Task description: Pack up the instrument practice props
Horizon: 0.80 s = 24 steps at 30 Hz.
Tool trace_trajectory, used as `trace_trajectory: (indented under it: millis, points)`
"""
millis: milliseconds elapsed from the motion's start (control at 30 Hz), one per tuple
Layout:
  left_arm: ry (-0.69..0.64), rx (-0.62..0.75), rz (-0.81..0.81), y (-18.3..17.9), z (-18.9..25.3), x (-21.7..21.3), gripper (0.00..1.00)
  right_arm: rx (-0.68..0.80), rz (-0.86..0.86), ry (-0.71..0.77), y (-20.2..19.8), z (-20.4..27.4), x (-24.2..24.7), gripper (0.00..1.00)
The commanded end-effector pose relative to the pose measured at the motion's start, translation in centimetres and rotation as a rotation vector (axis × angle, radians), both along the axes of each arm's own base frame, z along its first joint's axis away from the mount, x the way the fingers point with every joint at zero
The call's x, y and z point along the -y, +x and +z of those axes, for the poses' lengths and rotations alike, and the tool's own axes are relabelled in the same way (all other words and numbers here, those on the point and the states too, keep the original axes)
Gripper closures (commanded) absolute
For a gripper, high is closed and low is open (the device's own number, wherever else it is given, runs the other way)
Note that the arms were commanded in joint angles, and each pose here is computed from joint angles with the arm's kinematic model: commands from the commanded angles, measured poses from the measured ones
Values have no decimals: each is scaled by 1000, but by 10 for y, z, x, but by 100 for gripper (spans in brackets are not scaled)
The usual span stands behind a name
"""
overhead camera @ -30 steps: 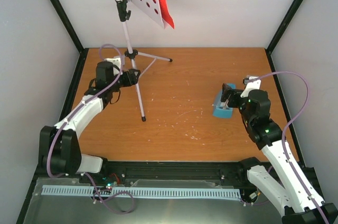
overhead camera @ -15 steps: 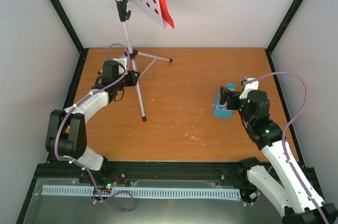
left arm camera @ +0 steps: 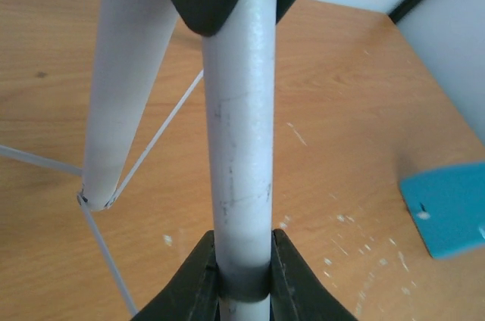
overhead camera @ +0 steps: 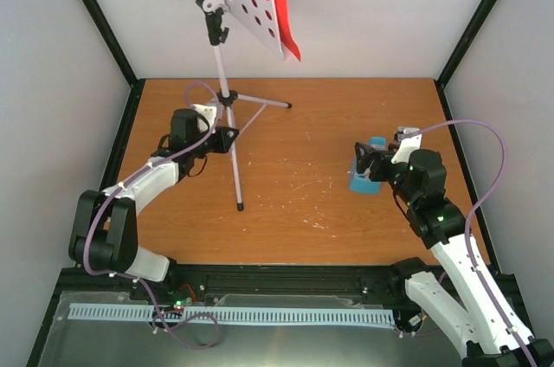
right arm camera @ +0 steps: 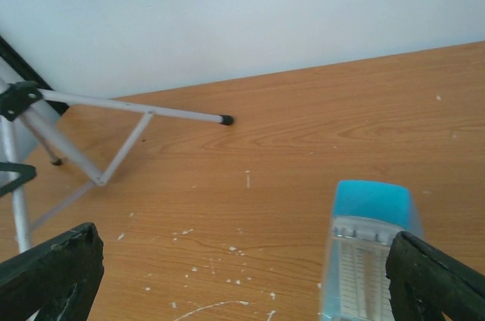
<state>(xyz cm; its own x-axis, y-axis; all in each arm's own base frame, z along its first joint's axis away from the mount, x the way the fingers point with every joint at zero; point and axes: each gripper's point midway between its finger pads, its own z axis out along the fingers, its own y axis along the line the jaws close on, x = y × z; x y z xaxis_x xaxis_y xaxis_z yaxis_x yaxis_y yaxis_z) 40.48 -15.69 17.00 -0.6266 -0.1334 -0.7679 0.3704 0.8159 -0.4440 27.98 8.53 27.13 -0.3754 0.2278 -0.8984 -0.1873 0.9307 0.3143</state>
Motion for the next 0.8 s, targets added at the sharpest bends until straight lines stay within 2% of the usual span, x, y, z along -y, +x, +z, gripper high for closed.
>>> trace_trajectory:
  millis: [0, 133, 233, 433, 533, 567, 633, 667, 700, 767]
  points:
    - [-12, 3, -319, -61, -5, 60, 100, 50, 86, 57, -3, 23, -15, 0]
    - [-82, 0, -440, -97, -3, 81, 100, 40, 142, 92, -4, 22, -26, 0]
    - [-107, -10, -587, -127, -3, 100, 100, 67, 263, 122, -11, 28, -45, 0]
    - [-88, -39, -647, -143, -8, 123, 99, 111, 448, 150, -14, 34, -74, 0]
    - [-99, -28, -639, -142, -5, 124, 94, 154, 535, 147, -13, 41, -87, 0]
    - [-101, -22, -629, -140, -2, 123, 83, 169, 569, 152, -12, 44, -93, 0]
    - [-103, 0, -586, -134, 6, 121, 43, 198, 631, 172, -10, 53, -102, 0]
    - [-105, 21, -556, -131, 14, 119, 29, 203, 657, 184, -7, 57, -107, 0]
    - [-107, 51, -519, -127, 24, 115, 20, 213, 686, 194, -6, 62, -112, 0]
    - [-115, 115, -452, -123, 46, 107, 10, 230, 733, 199, -3, 70, -122, 0]
